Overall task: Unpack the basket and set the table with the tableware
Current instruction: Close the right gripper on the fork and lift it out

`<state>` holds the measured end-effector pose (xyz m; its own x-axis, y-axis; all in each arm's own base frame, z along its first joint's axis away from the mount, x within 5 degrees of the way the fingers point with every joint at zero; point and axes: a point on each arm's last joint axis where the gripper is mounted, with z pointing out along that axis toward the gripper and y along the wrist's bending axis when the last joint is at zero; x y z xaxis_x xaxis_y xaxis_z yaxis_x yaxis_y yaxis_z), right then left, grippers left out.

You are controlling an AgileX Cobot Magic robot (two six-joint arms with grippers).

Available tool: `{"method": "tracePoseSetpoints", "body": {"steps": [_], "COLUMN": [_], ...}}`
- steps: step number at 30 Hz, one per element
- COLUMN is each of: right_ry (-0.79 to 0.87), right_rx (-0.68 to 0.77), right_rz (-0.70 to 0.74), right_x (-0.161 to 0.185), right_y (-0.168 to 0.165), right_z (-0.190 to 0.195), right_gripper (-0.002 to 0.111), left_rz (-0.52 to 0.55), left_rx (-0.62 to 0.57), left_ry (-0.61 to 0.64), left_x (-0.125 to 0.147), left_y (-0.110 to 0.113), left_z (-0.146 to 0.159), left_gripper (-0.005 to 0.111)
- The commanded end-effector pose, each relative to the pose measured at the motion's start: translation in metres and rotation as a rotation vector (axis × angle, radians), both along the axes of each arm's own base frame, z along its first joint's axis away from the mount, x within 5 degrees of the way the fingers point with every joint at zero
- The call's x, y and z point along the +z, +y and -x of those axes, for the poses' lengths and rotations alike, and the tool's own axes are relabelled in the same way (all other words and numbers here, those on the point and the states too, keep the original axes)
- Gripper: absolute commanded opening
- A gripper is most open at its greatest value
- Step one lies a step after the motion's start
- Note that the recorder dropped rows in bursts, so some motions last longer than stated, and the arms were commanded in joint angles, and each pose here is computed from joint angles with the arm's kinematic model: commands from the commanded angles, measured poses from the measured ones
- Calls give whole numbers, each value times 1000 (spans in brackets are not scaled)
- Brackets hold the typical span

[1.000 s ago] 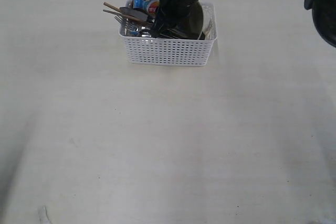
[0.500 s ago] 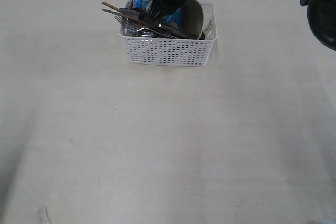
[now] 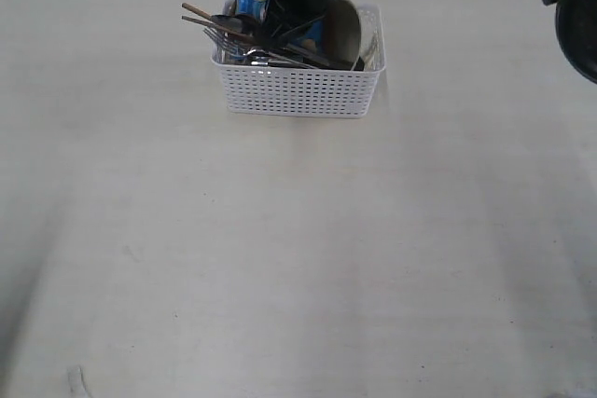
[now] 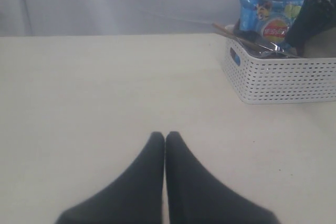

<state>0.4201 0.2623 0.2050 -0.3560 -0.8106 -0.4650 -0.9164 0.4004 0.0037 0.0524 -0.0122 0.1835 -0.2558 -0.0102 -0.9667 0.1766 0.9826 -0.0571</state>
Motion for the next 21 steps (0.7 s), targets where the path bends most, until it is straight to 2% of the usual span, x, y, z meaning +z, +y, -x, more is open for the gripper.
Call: {"method": "tracePoseSetpoints", "body": {"steps": [1,6,8,11,13,21], "right_ry": [-18,-13,-12,-5,-4,6], "right_rx": [20,21,18,15,15,10], "right_rz": [-23,-28,-36,-44,-43,-37], "right_x": [13,8,7,6,5,-6], "right_y": [0,1,2,3,3,4], "right_z": [2,1,0,0,0,-2], "right_gripper": [0,2,13,34,42,36], "left_rz": [1,-3,-3,-3,-3,-3], "left_rx": [-7,-7,-7,-7,-7,-7], "left_ry": [-2,-2,-2,-2,-2,-2], "left_x": [-1,-1,-1,-1,-1,-1], "left_y": [0,0,0,0,0,0], "left_z": [0,0,0,0,0,0], "left_gripper": [0,0,0,0,0,0]}}
